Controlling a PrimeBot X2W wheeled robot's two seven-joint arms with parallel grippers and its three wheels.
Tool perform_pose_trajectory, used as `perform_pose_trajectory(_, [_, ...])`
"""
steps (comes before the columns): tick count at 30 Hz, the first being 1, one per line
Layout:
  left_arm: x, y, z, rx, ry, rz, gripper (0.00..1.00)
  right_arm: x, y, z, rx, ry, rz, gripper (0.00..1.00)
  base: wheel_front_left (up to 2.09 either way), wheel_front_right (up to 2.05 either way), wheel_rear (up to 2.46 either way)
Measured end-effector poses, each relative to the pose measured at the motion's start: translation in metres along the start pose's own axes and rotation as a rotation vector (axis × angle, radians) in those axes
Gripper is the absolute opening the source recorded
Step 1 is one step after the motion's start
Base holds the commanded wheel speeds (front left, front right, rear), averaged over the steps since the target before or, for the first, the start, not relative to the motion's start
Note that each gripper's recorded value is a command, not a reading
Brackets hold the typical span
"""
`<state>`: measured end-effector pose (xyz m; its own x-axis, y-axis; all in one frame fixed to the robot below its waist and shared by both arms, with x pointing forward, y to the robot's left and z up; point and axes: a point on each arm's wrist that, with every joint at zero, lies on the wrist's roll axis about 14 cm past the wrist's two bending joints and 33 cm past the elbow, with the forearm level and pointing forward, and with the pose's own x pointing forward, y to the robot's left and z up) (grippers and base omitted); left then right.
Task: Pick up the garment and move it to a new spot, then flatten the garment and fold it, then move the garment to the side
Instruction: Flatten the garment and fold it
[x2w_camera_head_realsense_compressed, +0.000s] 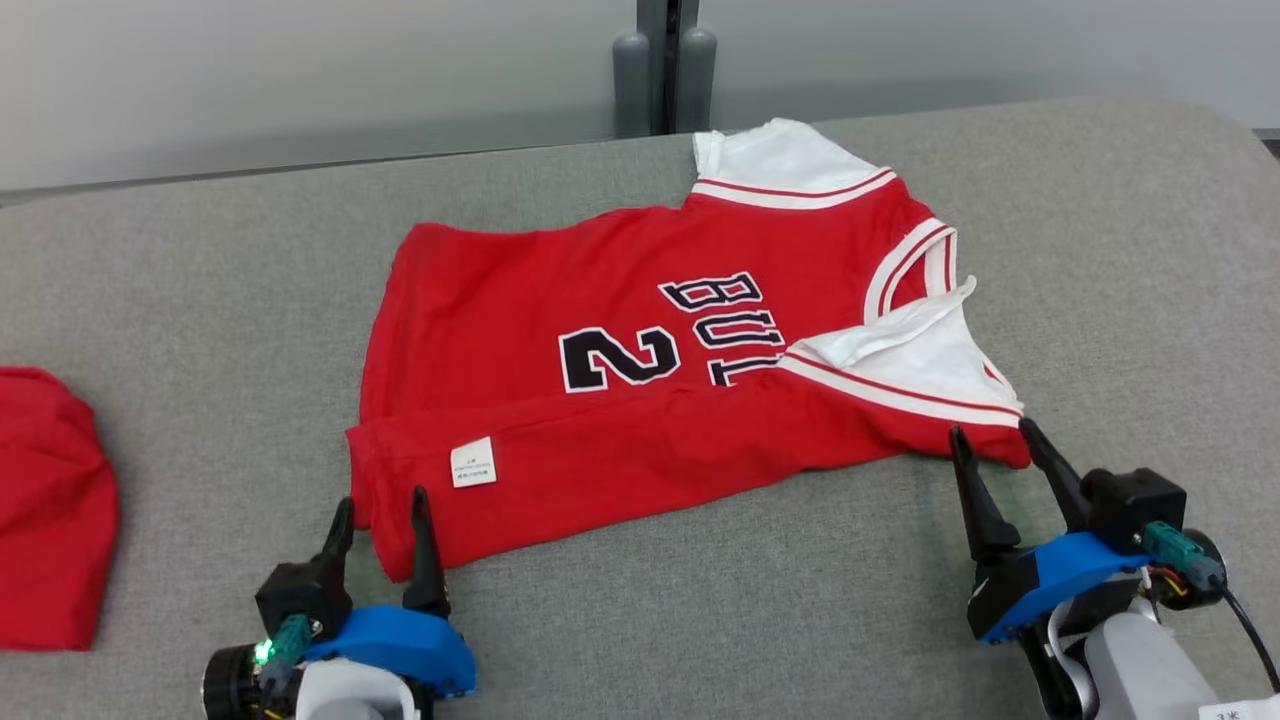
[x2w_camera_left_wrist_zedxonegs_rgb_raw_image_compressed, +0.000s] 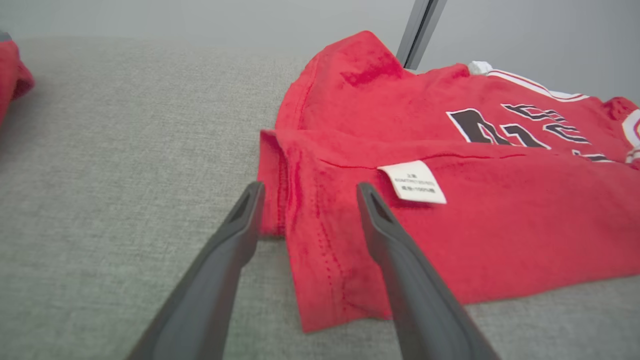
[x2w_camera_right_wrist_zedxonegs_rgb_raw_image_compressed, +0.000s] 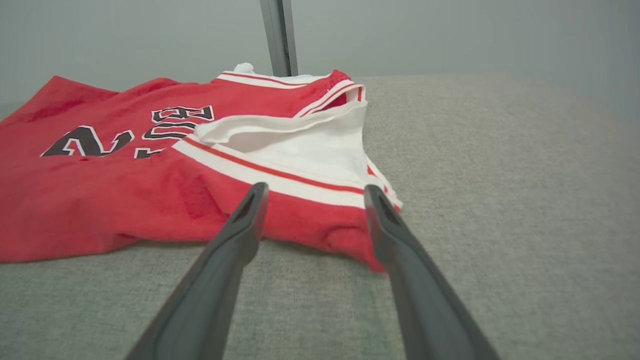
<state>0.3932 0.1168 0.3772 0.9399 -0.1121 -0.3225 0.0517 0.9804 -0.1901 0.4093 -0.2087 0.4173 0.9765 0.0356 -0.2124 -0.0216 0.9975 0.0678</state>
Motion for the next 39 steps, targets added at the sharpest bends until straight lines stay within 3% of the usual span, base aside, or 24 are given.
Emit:
perform_pose_trajectory(5, [0.016, 0.016, -0.005, 0.013, 0.019, 0.070, 1.00, 0.012, -0.004, -0.006, 0.010, 0.016, -0.004, 1.00, 0.00, 0.00, 0.00])
perform_pose_trajectory(14, [0.021, 0.004, -0.026, -0.051, 0.086, 0.009, 1.00, 0.018, -0.032, -0.016, 0.042, 0.049, -0.091, 1.00, 0.00, 0.00, 0.00])
perform_pose_trajectory(17, [0.023, 0.000, -0.031, -0.060, 0.103, -0.013, 0.10, 0.023, -0.036, -0.024, 0.049, 0.076, -0.106, 1.00, 0.00, 0.00, 0.00])
perform_pose_trajectory(18, [0.024, -0.002, -0.032, -0.062, 0.106, -0.024, 0.00, 0.024, -0.037, -0.028, 0.053, 0.088, -0.111, 1.00, 0.00, 0.00, 0.00])
perform_pose_trajectory(23, [0.027, -0.009, -0.036, -0.077, 0.123, -0.061, 0.00, 0.032, -0.035, -0.044, 0.075, 0.141, -0.116, 1.00, 0.00, 0.00, 0.00])
perform_pose_trajectory(24, [0.027, -0.010, -0.037, -0.078, 0.124, -0.062, 0.00, 0.033, -0.034, -0.046, 0.083, 0.148, -0.115, 0.92, 0.00, 0.00, 0.00])
perform_pose_trajectory(25, [0.027, -0.010, -0.037, -0.079, 0.125, -0.064, 0.00, 0.035, -0.031, -0.048, 0.094, 0.153, -0.109, 0.50, 0.00, 0.00, 0.00])
perform_pose_trajectory(27, [0.027, -0.010, -0.037, -0.082, 0.124, -0.070, 0.00, 0.037, -0.025, -0.051, 0.110, 0.161, -0.095, 0.00, 0.00, 0.00, 0.00])
perform_pose_trajectory(32, [0.028, -0.011, -0.027, -0.100, 0.100, -0.074, 0.00, 0.041, -0.015, -0.042, 0.152, 0.136, -0.068, 0.00, 0.00, 0.00, 0.00])
perform_pose_trajectory(39, [0.010, 0.001, 0.010, -0.103, -0.019, -0.029, 0.00, 0.032, -0.021, -0.001, 0.196, 0.013, -0.078, 0.00, 0.00, 0.00, 0.00])
